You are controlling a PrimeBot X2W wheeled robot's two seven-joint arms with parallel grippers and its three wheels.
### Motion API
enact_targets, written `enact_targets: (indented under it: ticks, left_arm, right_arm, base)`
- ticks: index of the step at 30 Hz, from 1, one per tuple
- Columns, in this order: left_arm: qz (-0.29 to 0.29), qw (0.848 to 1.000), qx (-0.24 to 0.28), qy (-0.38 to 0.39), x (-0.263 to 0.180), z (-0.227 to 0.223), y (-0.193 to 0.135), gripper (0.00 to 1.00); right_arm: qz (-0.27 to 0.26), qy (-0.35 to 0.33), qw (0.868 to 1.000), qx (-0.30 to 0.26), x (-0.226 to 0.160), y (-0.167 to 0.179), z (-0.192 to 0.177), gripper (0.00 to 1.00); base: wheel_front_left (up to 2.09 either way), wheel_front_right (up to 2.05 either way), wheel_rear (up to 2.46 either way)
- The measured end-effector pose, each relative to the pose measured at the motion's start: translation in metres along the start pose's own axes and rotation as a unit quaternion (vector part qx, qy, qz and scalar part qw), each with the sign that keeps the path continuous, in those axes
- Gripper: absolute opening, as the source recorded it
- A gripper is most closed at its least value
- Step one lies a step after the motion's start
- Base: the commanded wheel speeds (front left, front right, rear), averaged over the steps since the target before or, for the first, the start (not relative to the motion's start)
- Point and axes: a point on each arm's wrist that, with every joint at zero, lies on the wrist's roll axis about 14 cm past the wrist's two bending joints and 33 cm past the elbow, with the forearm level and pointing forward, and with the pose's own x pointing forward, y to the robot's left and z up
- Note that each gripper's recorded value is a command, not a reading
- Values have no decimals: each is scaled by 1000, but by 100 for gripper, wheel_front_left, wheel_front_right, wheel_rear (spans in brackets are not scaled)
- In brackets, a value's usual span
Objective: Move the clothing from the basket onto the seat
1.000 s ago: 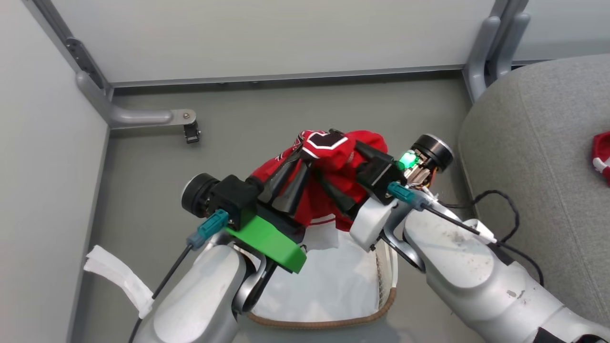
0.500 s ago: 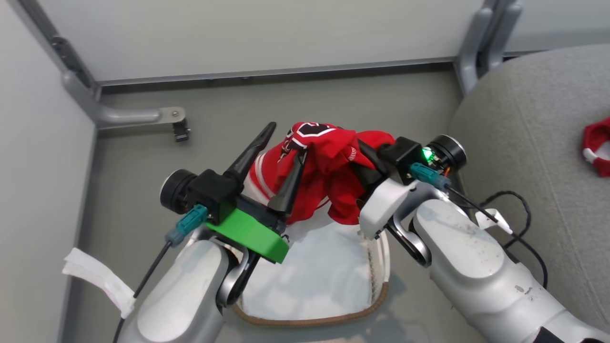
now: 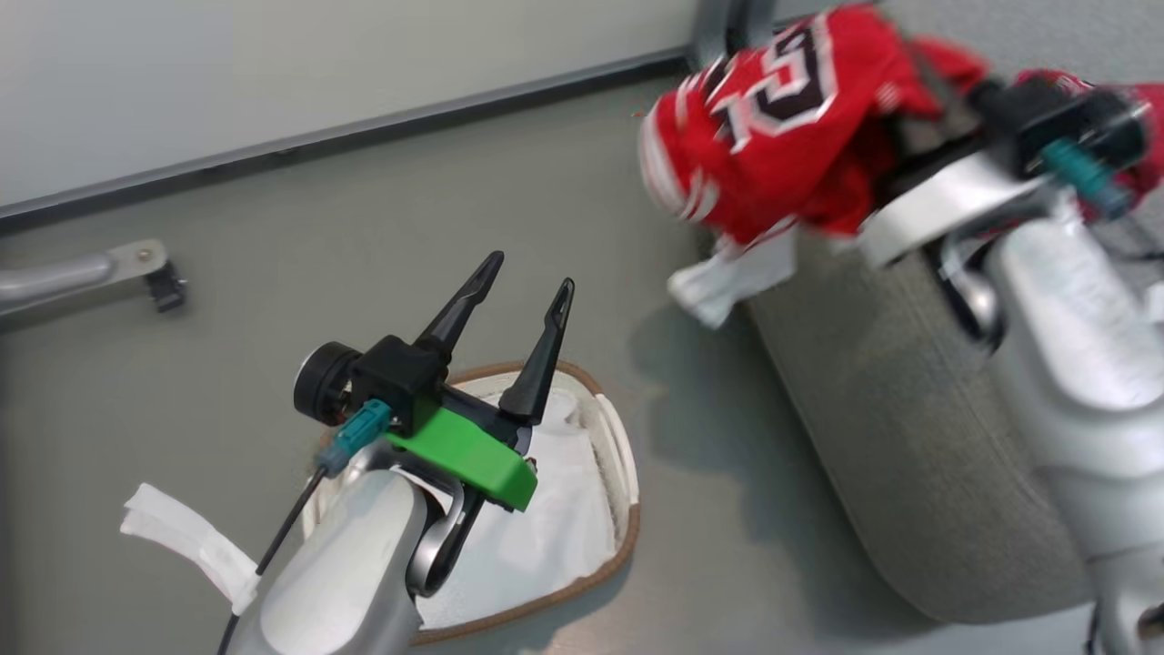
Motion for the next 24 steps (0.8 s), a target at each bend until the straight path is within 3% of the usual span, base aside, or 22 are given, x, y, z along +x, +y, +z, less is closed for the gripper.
enact_targets:
  ticks: [6,10,16,18,24]
  left_arm:
    - [-26,999,-25,39,12,-38,-6,100]
    - [-28,997,-40,60,14,-61,3,100]
    - [-13,995,-57,83,13,-89,23,100]
    - [1,994,-61,91,11,-99,37,100]
    - [22,992,-61,108,3,-119,61,100]
  right_arm:
    - [-90,-20,990,-106,9,-103,34,0]
    - [-141,7,978,-156,9,-157,30,0]
    - [-225,94,955,-168,-13,-223,-18,0]
    - [-257,139,943,-157,-29,-240,-53,0]
    - [-323,239,907,-128,-86,-261,-131,0]
  base:
    - [0,0,0]
    - [0,0,0]
    - [0,0,0]
    - [0,0,0]
    - [0,0,0]
